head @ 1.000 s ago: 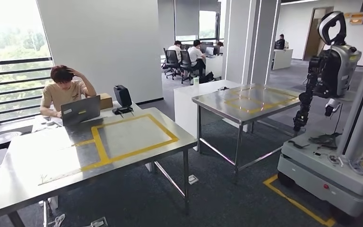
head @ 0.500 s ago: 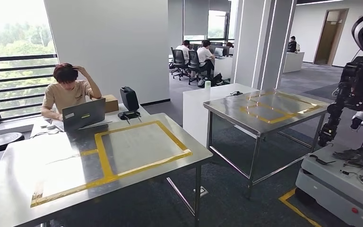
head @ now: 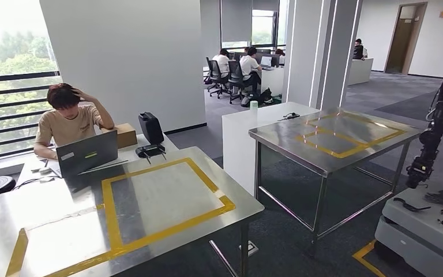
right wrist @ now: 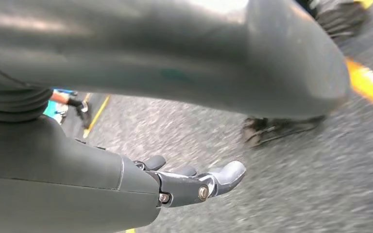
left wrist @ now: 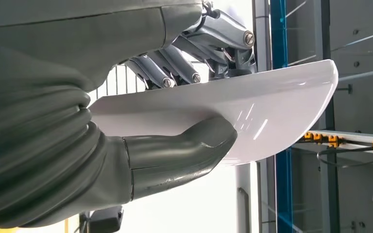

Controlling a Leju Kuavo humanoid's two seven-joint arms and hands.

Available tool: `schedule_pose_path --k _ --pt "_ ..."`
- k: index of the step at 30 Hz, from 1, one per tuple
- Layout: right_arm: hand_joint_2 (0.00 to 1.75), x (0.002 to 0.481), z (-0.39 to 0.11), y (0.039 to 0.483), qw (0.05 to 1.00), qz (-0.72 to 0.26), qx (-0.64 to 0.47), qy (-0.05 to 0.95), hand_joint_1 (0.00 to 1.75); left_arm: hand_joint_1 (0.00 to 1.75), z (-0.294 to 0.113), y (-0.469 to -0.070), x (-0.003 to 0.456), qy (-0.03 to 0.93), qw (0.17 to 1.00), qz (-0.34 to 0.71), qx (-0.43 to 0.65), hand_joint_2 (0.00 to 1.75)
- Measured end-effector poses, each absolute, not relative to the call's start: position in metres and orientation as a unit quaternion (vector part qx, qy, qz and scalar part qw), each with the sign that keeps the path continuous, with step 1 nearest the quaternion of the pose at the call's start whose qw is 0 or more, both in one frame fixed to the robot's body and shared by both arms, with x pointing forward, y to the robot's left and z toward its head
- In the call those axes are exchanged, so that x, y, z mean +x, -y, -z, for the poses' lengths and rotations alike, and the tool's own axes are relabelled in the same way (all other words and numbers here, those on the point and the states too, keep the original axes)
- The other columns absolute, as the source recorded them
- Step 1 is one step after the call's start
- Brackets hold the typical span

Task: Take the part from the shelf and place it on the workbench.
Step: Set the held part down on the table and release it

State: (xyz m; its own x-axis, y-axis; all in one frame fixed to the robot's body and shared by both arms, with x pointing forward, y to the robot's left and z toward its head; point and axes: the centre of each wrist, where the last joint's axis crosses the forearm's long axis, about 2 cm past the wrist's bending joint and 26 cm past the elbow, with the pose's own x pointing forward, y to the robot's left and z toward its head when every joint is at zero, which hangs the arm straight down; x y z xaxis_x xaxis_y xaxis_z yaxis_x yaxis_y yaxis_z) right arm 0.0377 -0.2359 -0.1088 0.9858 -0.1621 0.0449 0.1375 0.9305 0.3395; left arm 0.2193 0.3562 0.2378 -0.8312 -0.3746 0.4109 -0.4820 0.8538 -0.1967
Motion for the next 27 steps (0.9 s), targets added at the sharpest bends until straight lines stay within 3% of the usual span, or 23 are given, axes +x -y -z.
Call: schedule_pose_path --k 27 --pt "0.00 0.046 0.109 0.244 0.983 0.075 0.155 0.061 0.00 1.75 -0.253 -0.354 0.220 0.943 0.147 -0.154 0.256 1.75"
